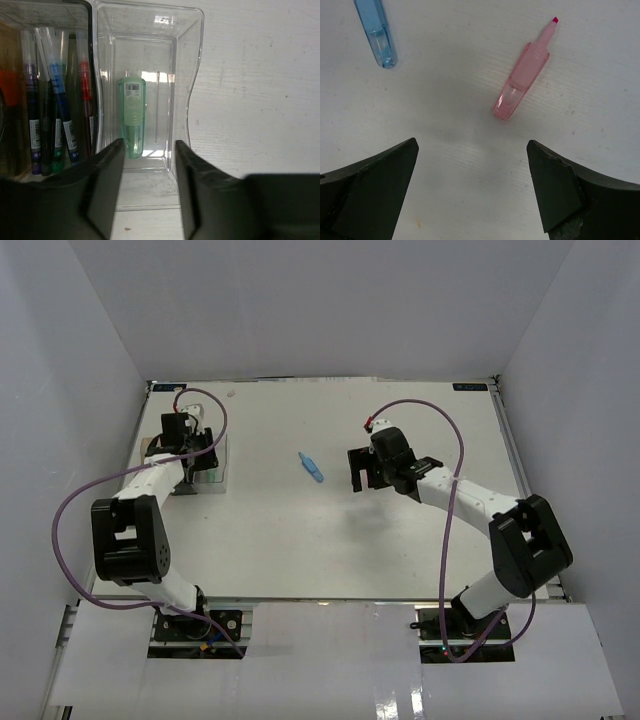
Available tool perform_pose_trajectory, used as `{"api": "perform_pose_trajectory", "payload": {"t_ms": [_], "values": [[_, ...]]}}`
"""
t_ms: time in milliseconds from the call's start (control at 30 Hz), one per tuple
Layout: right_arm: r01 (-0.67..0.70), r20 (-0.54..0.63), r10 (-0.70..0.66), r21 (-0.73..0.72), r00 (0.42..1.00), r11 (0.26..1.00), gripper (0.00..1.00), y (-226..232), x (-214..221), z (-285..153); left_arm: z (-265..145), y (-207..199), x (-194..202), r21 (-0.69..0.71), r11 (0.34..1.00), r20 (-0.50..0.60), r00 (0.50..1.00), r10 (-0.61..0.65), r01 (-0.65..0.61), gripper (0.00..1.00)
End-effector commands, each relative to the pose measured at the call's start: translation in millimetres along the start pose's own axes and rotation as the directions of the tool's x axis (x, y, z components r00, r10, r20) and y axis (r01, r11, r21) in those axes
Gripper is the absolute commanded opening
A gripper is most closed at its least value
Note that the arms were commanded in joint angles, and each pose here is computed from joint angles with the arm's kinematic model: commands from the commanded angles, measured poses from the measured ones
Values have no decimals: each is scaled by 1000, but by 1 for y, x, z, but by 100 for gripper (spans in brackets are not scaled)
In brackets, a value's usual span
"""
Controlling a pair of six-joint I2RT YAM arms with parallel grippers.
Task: Sort the stationery into containers
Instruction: Place the pen in the storage box.
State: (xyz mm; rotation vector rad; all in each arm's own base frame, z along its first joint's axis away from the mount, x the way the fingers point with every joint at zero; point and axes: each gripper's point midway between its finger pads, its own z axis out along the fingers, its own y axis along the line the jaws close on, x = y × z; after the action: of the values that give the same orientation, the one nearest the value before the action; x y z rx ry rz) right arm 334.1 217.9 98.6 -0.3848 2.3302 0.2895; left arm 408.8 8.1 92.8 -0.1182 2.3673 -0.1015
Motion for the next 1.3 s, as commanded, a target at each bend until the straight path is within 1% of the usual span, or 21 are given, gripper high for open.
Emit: {"api": "perform_pose_trajectory", "payload": {"t_ms": [0, 67, 100, 133, 167, 200, 267, 300, 400, 633, 867, 933, 1067, 1133, 1267], "values": [[-75, 96, 69, 66, 993, 995, 94, -8, -36, 9, -33, -14, -35, 63, 998, 112, 993, -28, 21, 59], [-96, 94, 87, 97, 992, 991, 92, -13, -38, 18, -43, -19, -40, 86, 996, 145, 988, -44, 31, 68], [-119, 96, 109, 104, 989, 987, 90, -13, -38, 20, -53, -20, -47, 88, 996, 180, 982, -47, 32, 73], [-134, 97, 122, 129, 988, 983, 88, -18, -37, 23, -55, -19, -45, 81, 996, 189, 980, -56, 41, 80], [-144, 85, 133, 143, 987, 979, 87, -20, -33, 29, -59, -17, -48, 72, 996, 203, 977, -62, 49, 83], [-166, 87, 154, 154, 984, 974, 84, -21, -32, 32, -65, -15, -52, 55, 996, 225, 971, -78, 67, 90], [-179, 66, 170, 169, 983, 969, 82, -23, -24, 40, -69, -13, -53, 49, 994, 239, 965, -104, 95, 98], [-186, 65, 177, 169, 982, 968, 82, -23, -22, 42, -70, -12, -56, 47, 993, 247, 962, -114, 106, 98], [-205, 55, 198, 199, 979, 958, 76, -27, -13, 50, -76, -13, -60, 69, 988, 261, 953, -153, 140, 98], [-217, 18, 219, 224, 976, 950, 73, -31, 6, 67, -79, -19, -63, 150, 969, 258, 938, -230, 196, 98], [-224, -5, 232, 246, 973, 943, 67, -35, 22, 74, -80, -24, -63, 186, 964, 260, 937, -235, 190, 98], [-227, -4, 236, 253, 972, 940, 63, -37, 25, 75, -79, -24, -62, 187, 964, 257, 937, -236, 191, 98], [-226, -10, 238, 275, 971, 935, 60, -41, 34, 76, -78, -25, -61, 188, 964, 254, 939, -232, 188, 98], [-225, -13, 238, 282, 971, 932, 56, -43, 36, 77, -78, -25, -61, 191, 963, 251, 939, -234, 189, 98], [-225, -19, 240, 289, 971, 931, 52, -44, 41, 75, -77, -25, -59, 193, 962, 246, 940, -236, 191, 98]]}}
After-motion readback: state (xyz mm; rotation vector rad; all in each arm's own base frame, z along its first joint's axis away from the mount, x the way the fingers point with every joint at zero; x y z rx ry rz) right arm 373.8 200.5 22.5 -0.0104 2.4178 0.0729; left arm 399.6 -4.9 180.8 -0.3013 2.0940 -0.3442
